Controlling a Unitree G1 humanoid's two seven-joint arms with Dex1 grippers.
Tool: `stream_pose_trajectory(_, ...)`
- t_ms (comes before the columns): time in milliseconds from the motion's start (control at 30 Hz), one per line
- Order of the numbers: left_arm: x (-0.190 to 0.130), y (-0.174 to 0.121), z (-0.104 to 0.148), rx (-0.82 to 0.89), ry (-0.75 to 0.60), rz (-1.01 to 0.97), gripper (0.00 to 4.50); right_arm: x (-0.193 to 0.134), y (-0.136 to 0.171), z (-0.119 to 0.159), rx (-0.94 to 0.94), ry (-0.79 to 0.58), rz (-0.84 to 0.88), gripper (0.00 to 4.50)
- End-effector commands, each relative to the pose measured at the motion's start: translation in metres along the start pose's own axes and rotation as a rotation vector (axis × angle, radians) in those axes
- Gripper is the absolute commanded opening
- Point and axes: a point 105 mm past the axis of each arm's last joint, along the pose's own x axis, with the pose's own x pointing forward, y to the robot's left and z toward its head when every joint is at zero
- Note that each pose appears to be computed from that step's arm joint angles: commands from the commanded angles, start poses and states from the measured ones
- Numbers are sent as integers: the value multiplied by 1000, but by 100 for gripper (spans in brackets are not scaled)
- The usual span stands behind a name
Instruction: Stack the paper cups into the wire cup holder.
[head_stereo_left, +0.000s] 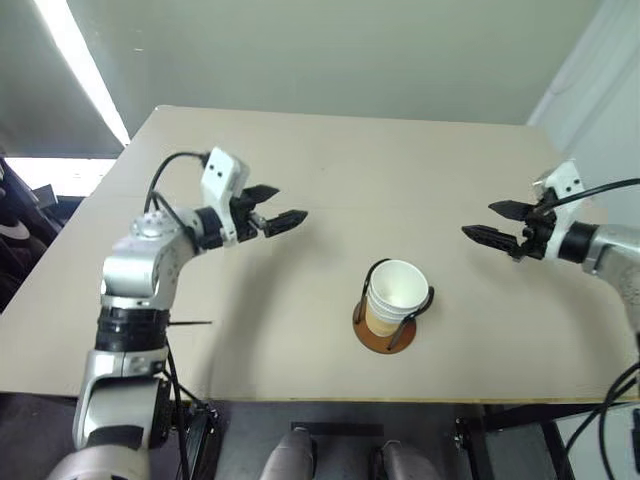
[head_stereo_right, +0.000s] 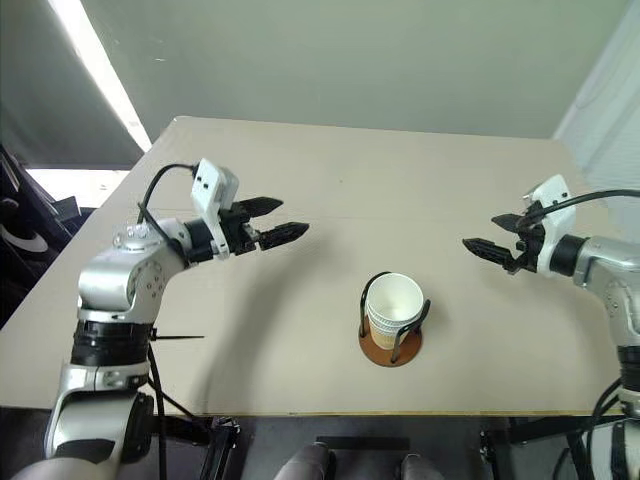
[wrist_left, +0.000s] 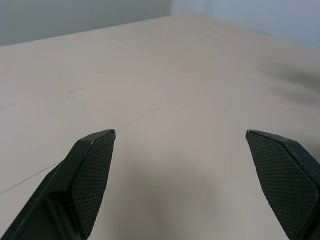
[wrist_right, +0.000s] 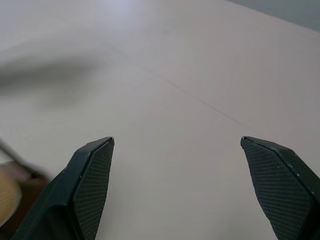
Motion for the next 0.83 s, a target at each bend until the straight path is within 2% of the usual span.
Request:
stream_pose_trajectory(33, -24, 49, -4, -28, -34, 297, 448, -7, -36, -4, 11, -54, -226, 415)
stream_pose_trajectory(200, -36, 60, -17, -8, -13, 368, 448, -6, -60, -26, 27, -33, -399, 415)
stream_pose_trajectory(467, -52, 80, -31, -66, -76, 490, 448, -15, -98, -60, 110, -56, -709, 415)
stream_pose_trajectory(833, -60, 92, -46, -94, -109, 601, 448, -21, -110, -84, 186, -140, -879, 415)
